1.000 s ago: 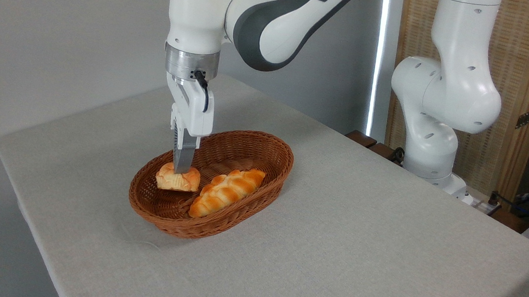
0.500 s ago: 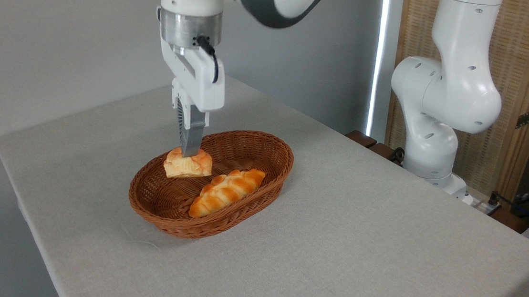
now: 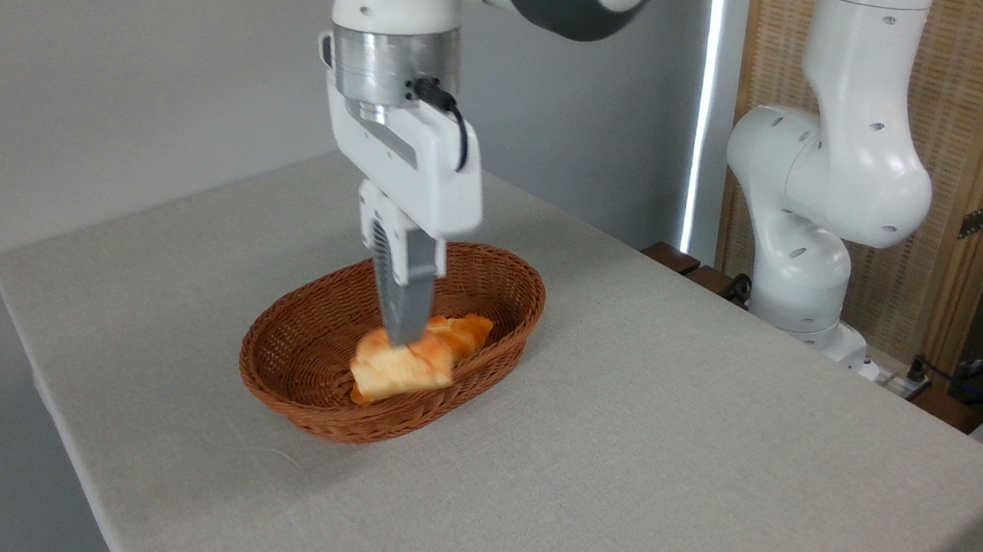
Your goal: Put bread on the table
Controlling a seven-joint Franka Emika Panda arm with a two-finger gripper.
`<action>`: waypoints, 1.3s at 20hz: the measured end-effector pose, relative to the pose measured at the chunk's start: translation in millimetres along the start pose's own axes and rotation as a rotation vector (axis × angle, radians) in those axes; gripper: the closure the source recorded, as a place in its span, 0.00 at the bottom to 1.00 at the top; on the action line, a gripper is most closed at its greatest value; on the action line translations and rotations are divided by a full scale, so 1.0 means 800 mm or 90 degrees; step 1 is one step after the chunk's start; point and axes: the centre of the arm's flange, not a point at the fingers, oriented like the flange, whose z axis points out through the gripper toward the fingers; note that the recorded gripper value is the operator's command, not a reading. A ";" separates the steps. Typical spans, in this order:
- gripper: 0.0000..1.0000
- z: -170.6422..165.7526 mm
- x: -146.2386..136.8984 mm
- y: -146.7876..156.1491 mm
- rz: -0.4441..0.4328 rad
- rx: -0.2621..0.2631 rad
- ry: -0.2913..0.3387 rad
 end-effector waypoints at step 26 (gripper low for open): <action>0.00 0.007 -0.062 -0.045 0.023 0.024 -0.048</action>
